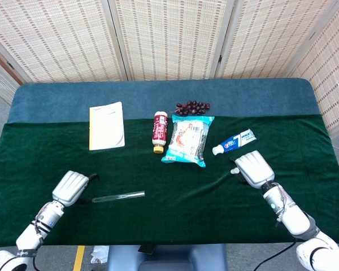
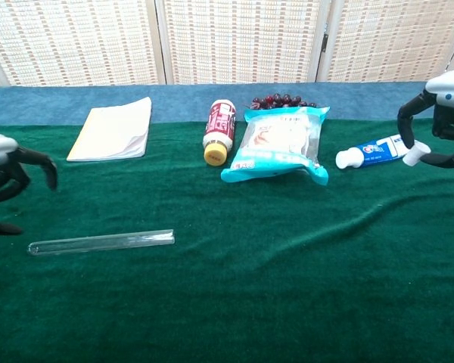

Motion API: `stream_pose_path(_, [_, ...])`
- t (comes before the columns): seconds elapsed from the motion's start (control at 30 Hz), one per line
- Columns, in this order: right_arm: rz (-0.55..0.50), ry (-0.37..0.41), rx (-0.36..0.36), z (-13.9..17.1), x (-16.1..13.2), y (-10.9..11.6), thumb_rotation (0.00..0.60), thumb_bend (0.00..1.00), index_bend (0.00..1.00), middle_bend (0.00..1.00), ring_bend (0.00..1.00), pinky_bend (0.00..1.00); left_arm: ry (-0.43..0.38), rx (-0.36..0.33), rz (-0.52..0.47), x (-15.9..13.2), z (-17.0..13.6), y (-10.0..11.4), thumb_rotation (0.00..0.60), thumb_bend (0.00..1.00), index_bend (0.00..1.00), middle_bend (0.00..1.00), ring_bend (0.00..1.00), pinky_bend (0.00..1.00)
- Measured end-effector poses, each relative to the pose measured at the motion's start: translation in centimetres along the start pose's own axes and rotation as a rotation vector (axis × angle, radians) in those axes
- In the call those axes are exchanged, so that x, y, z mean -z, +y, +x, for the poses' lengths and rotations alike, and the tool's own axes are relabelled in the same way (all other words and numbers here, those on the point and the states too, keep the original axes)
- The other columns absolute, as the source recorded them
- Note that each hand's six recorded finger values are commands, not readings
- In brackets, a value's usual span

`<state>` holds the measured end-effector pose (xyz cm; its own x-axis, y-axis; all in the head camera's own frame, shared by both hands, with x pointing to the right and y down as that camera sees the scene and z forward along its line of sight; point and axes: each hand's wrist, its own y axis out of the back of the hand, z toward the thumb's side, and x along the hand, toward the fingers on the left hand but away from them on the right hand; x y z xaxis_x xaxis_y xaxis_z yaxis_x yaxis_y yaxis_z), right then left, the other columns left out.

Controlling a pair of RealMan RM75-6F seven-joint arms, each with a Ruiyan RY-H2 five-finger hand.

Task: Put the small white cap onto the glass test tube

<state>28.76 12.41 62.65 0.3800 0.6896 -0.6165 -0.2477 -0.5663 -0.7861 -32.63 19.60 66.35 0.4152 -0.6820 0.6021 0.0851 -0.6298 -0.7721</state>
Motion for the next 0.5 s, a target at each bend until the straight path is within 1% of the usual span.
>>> stream_pose_path(0.13, [-0.007,-0.008,-0.007,0.0,0.4,-0.3,0.585,0.57,0.78,1.00,1.00,1.00,-0.046,0.015,-0.002,-2.2,0.8,-0.2,0.600,0.17,0.41,0.86,0.84,0.79])
stream_pose_path(0.23, [-0.012,-0.009,-0.011,0.0,0.5,-0.4,0.585,0.57,0.78,1.00,1.00,1.00,-0.066,0.026,-0.004,-3.5,1.4,-0.4,0.600,0.17,0.41,0.86,0.84,0.79])
stream_pose_path(0.33, [-0.019,-0.012,-0.012,0.1,0.7,-0.5,0.587,0.58,0.78,1.00,1.00,1.00,-0.077,0.037,-0.007,-4.6,2.0,-0.8,0.600,0.17,0.40,0.87,0.84,0.79])
stream_pose_path(0.5, [-0.029,-0.016,-0.014,0.3,1.0,-0.8,0.587,0.58,0.78,1.00,1.00,1.00,-0.072,0.045,0.015,-5.4,2.9,-1.5,0.600,0.17,0.40,0.87,0.84,0.79])
